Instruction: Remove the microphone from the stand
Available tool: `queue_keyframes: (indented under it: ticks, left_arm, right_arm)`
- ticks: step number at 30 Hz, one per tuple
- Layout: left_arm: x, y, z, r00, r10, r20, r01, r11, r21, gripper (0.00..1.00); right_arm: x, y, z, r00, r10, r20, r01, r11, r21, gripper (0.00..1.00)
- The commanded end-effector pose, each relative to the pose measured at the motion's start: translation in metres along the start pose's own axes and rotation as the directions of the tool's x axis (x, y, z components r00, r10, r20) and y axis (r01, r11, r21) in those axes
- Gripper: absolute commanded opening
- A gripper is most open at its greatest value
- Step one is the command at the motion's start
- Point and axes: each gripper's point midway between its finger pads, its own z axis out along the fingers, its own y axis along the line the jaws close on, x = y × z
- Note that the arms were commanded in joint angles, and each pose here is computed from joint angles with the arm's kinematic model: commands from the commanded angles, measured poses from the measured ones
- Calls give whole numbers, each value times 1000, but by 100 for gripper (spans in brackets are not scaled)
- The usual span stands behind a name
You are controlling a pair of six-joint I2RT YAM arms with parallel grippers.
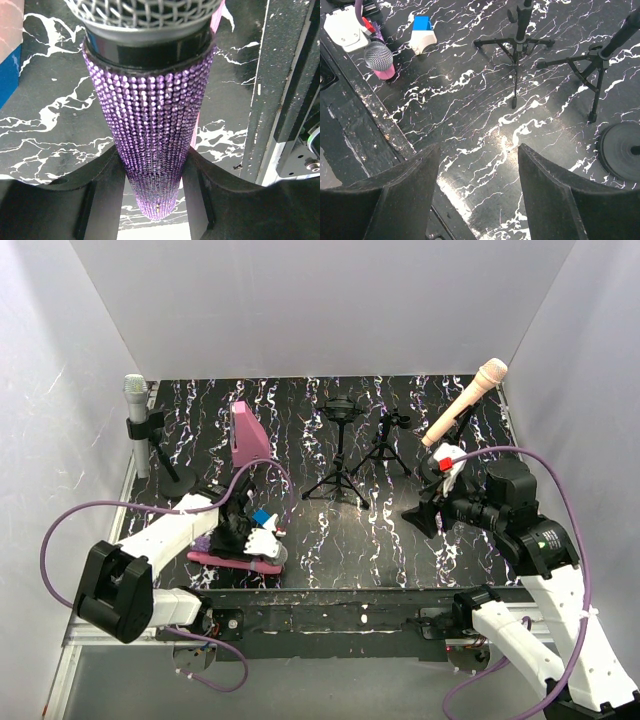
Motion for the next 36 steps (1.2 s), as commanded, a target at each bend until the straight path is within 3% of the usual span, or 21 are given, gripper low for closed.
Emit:
queue_keyframes:
  ticks: [1, 7, 12, 21, 28, 32, 36]
  left_arm:
    - [1, 27, 6, 1000, 12, -22, -13, 997, -78, 22]
    - [-6, 30, 6, 1000, 10, 15, -9, 997, -73, 50]
    - [-8, 23, 11, 999, 31, 31, -29, 998, -51, 60]
    - [-10, 28, 18, 999, 5, 48, -2, 998, -67, 57]
    - [-13, 31, 11, 998, 15, 63, -9, 995, -98, 43]
    - [-13, 32, 3, 998, 11, 62, -3, 992, -126, 54]
    - [-22, 32, -23, 993, 44, 105, -25, 984, -176, 58]
  right_arm:
    - [-12, -4, 4, 999, -23, 34, 23, 1000, 1, 70]
    - [-9, -6, 5, 1000, -23, 13, 23, 1000, 1, 70]
    - [-12, -9, 8, 1000, -27, 16, 27, 1000, 6, 70]
    - [-15, -13, 11, 999, -36, 11, 36, 999, 10, 70]
    - [-14, -15, 14, 999, -35, 4, 35, 999, 10, 70]
    - [-17, -17, 15, 999, -42, 6, 42, 999, 13, 70]
    - [-15, -17, 15, 999, -44, -7, 44, 999, 10, 70]
